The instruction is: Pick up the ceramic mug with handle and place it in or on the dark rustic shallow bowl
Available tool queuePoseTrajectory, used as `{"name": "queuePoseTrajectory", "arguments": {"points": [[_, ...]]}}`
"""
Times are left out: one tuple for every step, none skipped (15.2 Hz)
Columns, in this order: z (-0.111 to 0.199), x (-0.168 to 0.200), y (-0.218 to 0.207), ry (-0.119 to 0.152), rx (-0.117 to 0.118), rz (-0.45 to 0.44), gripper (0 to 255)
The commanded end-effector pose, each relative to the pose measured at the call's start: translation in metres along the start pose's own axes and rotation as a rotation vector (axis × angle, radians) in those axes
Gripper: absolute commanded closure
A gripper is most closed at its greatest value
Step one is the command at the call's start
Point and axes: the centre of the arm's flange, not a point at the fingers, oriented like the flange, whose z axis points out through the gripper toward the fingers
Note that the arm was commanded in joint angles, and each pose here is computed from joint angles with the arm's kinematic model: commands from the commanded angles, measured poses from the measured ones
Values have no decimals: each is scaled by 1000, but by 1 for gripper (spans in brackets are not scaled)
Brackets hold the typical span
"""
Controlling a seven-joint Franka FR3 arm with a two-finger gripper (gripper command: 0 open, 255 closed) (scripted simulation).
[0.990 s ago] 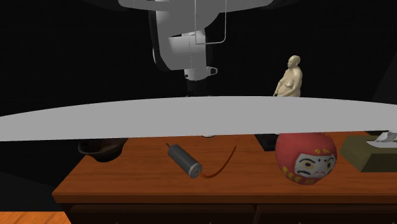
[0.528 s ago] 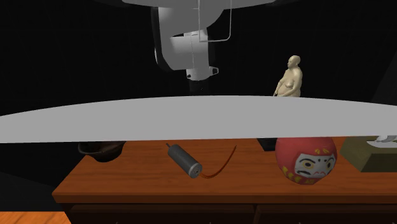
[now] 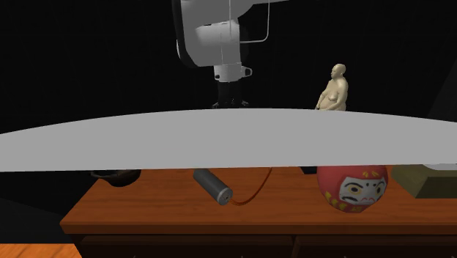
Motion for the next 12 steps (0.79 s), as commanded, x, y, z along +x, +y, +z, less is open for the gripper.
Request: {"name": "queuePoseTrajectory", "arguments": {"points": [[-21,5,2,72,0,-1,255],[-26,5,3,72,0,-1,255],[-31,5,3,72,0,-1,255],[-37,4,3,72,0,-1,255],[-42,4,4,72,0,-1,255],[-47,4,4,72,0,-1,255],[-52,3,4,72,0,-1,255],[-58,3,5,72,0,-1,255],[-63,3,5,72,0,-1,255],[-68,2,5,72,0,-1,255],[-73,2,6,72,0,-1,255],[-79,2,6,72,0,-1,255]]}}
